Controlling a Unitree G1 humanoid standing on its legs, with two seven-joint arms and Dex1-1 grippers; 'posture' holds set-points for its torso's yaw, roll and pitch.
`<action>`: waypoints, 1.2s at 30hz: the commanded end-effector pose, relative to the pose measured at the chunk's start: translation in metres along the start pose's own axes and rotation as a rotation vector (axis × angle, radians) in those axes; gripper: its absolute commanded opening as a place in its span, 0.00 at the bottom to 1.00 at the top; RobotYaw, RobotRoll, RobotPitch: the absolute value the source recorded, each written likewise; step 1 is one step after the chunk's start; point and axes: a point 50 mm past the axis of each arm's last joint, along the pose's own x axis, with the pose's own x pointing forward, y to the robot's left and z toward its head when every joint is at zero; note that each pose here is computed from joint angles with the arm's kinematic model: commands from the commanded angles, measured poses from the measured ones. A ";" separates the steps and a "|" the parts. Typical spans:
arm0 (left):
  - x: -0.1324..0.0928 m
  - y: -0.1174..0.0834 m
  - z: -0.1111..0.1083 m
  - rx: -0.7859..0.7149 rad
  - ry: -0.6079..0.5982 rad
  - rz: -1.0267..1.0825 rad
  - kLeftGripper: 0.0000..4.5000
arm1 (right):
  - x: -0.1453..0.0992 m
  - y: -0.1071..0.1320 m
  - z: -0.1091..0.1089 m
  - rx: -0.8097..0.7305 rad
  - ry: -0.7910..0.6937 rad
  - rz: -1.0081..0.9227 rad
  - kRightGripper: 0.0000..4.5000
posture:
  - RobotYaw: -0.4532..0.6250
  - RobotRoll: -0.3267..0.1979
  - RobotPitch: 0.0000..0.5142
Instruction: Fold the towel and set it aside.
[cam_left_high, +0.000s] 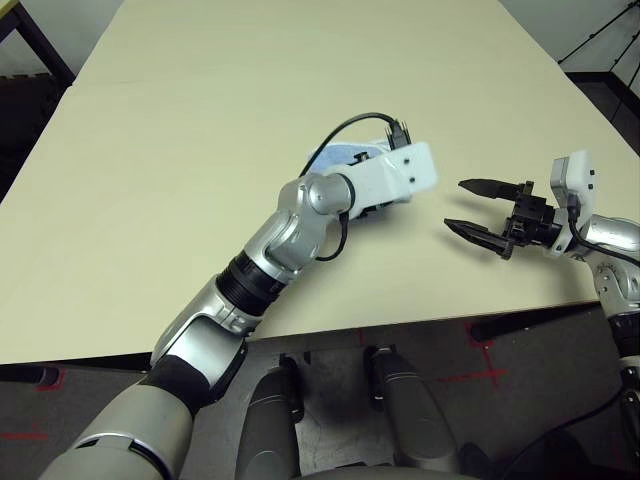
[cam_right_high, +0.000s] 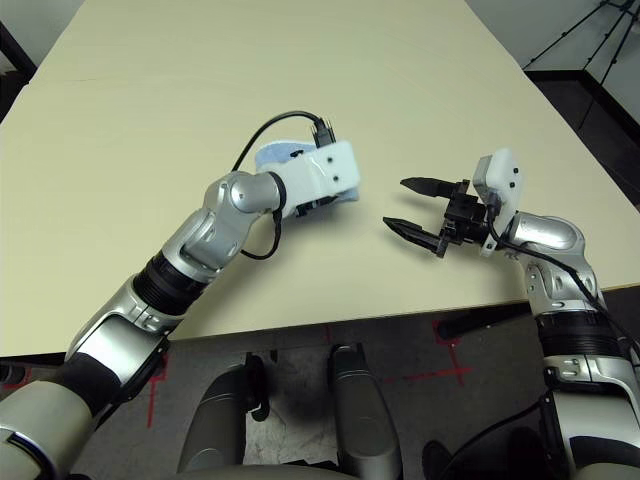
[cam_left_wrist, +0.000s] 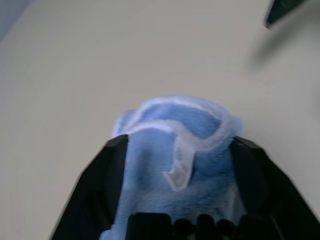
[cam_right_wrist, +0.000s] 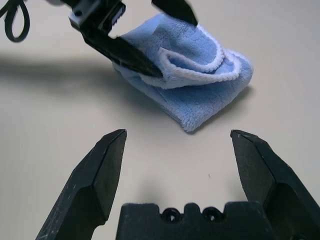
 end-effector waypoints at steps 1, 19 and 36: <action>-0.009 0.009 0.006 -0.016 -0.027 0.042 0.99 | -0.006 -0.004 0.002 -0.004 0.006 -0.011 1.00 | 0.16 0.62 0.46; -0.056 0.031 -0.016 -0.251 -0.004 0.152 0.99 | 0.003 -0.002 0.006 0.011 -0.007 0.018 1.00 | 0.20 0.62 0.48; -0.127 0.056 -0.066 -0.642 -0.139 0.535 0.99 | 0.045 -0.022 0.013 0.026 -0.109 -0.163 1.00 | 0.29 0.62 0.41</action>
